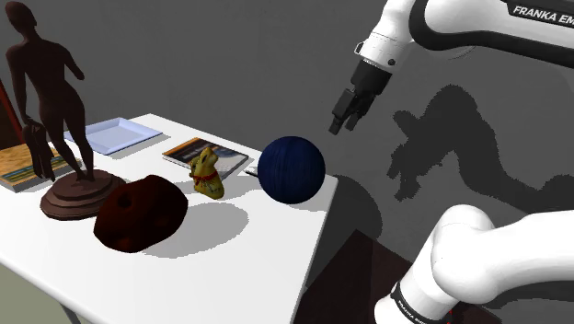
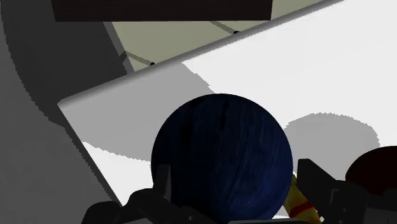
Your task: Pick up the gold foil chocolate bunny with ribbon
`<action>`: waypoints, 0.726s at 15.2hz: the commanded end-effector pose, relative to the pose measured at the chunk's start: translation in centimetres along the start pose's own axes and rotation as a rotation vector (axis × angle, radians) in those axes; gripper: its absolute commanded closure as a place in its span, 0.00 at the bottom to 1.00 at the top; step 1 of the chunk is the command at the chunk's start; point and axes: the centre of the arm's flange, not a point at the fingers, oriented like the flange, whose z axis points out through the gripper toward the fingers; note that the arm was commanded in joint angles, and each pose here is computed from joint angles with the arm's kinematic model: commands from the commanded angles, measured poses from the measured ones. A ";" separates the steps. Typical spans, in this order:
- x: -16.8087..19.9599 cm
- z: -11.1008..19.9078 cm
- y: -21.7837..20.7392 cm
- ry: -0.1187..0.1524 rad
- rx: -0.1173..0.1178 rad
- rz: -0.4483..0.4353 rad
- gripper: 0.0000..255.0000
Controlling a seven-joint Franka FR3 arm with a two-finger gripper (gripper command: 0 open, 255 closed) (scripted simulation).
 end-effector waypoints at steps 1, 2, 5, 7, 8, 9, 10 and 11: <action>0.0 0.0 0.0 0.000 0.000 0.000 0.00; 1.1 0.4 -0.9 -0.014 -0.004 0.005 0.00; 4.4 1.9 -3.7 -0.054 -0.017 0.022 0.00; 6.6 2.9 -5.5 -0.081 -0.026 0.033 0.00; 7.7 3.4 -6.4 -0.095 -0.030 0.038 0.00; 8.8 4.0 -7.3 -0.109 -0.034 0.044 0.00; 9.9 4.6 -8.1 -0.122 -0.038 0.049 0.00; 11.0 5.2 -9.0 -0.136 -0.043 0.055 0.00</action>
